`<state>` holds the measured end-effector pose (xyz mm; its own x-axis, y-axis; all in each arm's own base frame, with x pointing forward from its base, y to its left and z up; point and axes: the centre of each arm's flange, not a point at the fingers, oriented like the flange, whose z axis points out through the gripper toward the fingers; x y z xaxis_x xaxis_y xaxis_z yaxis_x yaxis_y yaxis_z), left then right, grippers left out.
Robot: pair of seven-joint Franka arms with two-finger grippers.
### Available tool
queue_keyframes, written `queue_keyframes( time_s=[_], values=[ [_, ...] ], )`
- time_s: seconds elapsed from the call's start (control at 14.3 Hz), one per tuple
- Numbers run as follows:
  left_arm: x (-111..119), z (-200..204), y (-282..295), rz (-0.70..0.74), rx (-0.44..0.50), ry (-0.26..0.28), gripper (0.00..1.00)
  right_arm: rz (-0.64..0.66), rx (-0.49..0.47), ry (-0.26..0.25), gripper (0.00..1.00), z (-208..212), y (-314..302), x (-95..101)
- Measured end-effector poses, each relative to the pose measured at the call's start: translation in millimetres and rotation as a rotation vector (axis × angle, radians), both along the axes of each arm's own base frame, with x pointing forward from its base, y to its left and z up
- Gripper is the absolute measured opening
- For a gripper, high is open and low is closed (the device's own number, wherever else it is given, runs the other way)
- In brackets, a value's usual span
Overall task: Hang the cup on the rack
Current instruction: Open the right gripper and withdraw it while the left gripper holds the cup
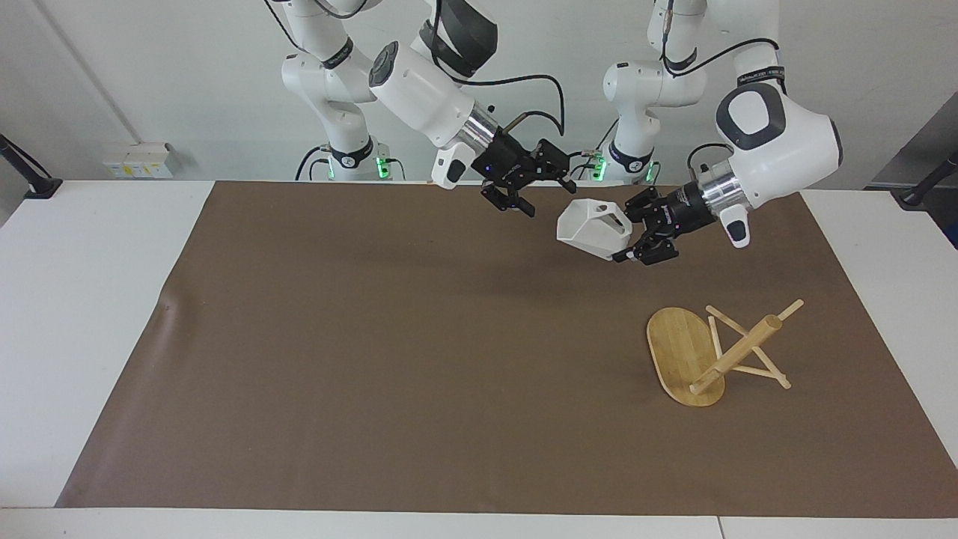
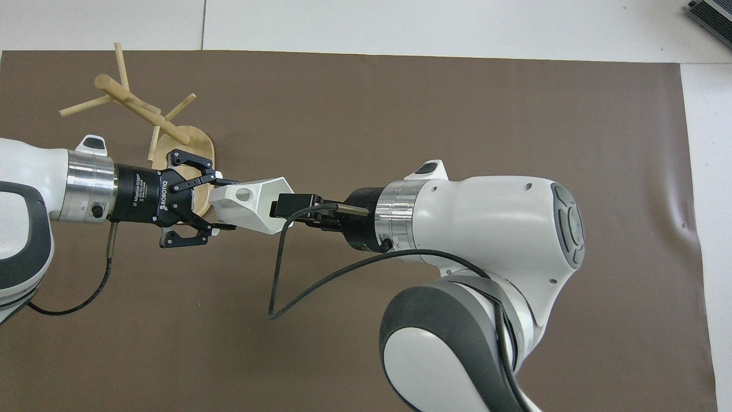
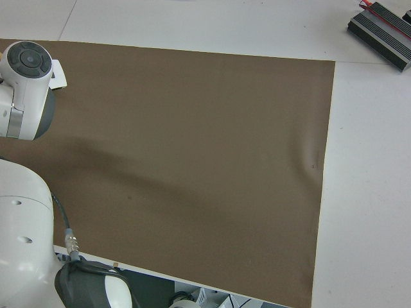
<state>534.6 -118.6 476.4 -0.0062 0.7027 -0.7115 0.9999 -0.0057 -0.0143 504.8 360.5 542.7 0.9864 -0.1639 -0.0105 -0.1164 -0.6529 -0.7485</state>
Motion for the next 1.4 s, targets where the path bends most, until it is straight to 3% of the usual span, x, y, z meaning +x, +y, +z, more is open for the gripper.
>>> queue_keyframes(
  time_s=[0.49, 0.91, 1.12, 1.4],
  values=[
    [6, -31, 19, 0.339, 0.078, 0.11, 0.69, -0.026, -0.02, -0.021, 1.0, 1, -17, 11.9],
    [10, -31, 34, 0.495, 0.071, 0.179, 0.69, -0.139, -0.188, -0.14, 1.0, 8, -117, 66.7],
    [15, -29, 61, 0.595, 0.062, 0.203, 0.69, -0.137, -0.327, -0.177, 1.0, 2, -177, 86.6],
    [18, -26, 64, 0.69, 0.05, 0.235, 0.69, -0.017, -0.654, -0.237, 1.0, -10, -259, 100.0]
  ],
)
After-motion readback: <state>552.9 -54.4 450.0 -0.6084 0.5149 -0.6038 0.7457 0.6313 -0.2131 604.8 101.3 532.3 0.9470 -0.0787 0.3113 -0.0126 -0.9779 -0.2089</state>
